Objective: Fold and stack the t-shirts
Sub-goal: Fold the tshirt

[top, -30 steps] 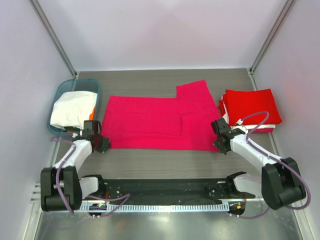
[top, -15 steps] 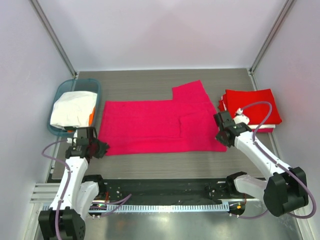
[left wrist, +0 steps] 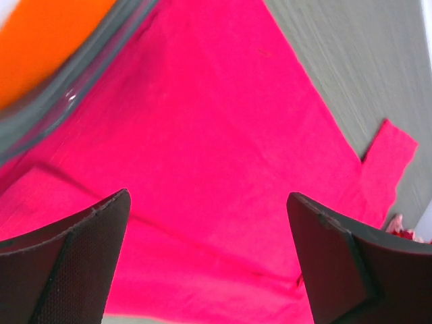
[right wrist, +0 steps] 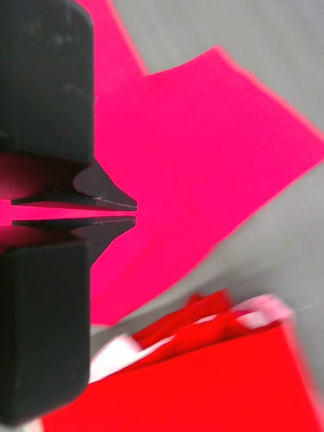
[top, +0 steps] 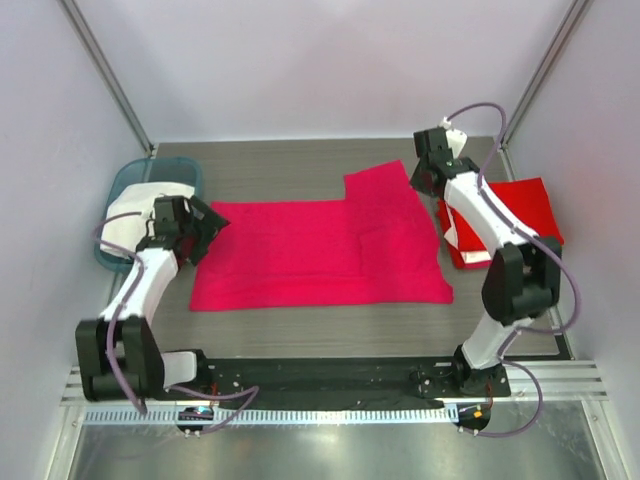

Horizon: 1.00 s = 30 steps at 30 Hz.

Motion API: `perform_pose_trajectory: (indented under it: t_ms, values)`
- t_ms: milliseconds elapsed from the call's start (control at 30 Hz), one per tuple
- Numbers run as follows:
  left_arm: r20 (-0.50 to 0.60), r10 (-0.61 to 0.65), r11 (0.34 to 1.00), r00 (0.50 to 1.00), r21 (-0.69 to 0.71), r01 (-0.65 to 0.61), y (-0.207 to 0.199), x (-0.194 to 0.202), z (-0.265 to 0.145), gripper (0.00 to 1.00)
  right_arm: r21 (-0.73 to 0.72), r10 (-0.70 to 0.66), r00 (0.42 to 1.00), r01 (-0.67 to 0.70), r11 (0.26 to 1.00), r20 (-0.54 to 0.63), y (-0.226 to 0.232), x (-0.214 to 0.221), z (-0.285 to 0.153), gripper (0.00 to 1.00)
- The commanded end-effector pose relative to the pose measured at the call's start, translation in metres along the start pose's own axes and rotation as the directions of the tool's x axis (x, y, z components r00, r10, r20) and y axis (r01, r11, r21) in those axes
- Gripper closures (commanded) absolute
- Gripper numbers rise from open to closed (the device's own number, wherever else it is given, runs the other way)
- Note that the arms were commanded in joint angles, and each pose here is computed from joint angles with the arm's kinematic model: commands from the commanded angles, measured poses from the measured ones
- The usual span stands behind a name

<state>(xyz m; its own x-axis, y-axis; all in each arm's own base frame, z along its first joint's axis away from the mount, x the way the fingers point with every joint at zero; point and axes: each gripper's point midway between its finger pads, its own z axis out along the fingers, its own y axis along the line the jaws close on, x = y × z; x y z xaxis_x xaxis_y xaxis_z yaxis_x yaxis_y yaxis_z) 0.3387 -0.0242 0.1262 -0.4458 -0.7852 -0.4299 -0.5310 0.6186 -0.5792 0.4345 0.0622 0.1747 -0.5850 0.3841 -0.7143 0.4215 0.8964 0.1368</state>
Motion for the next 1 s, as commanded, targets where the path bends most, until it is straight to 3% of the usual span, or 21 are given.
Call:
perform_pose_trajectory:
  t_ms: [0,67,100,167,233,367,567,767,900,967]
  values:
    - [0.076,0.007,0.994,0.997,0.110,-0.016,-0.045,-0.040,0.021,0.00,-0.069,0.027,0.998,-0.024,0.997,0.054,0.020,-0.048,0.028,0.87]
    - [0.093,-0.019,0.992,0.996,0.130,0.006,-0.062,-0.055,0.030,0.00,-0.163,0.080,0.993,-0.066,0.984,0.082,0.040,-0.075,0.038,0.84]
    - [0.106,-0.053,0.989,0.993,0.146,0.037,-0.069,-0.063,0.037,0.00,-0.150,0.100,0.994,-0.091,0.984,0.052,0.038,-0.070,0.063,0.84]
    - [0.120,-0.096,0.987,0.988,0.140,0.079,-0.074,-0.073,0.060,0.00,-0.188,0.130,0.988,-0.113,0.976,0.082,0.051,-0.093,0.077,0.78]
    - [0.151,-0.127,0.983,0.980,0.151,0.105,-0.086,-0.090,0.079,0.00,-0.168,0.114,0.992,-0.103,0.980,0.053,0.053,-0.085,0.113,0.67]
    - [0.188,-0.072,0.987,0.980,0.152,0.043,-0.105,-0.111,0.099,0.00,-0.225,0.081,0.996,-0.069,0.972,0.042,0.077,-0.090,0.143,0.54]
    - [0.168,0.108,0.978,0.980,0.161,-0.135,-0.121,-0.092,0.123,0.01,-0.215,0.023,1.000,-0.022,0.976,0.001,0.081,-0.066,0.191,0.52]
    - [0.170,0.130,0.981,0.977,0.124,-0.152,-0.099,-0.081,0.139,0.01,-0.218,-0.006,0.998,-0.007,0.976,-0.060,0.091,-0.047,0.214,0.52]
    - [0.175,0.187,0.976,0.967,0.077,-0.203,-0.090,-0.083,0.150,0.00,-0.163,-0.042,0.998,0.034,0.986,-0.048,0.086,-0.035,0.227,0.43]
    - [0.172,0.191,0.976,0.966,0.073,-0.206,-0.093,-0.086,0.154,0.00,-0.154,-0.042,0.998,0.033,0.988,-0.054,0.084,-0.030,0.233,0.44]
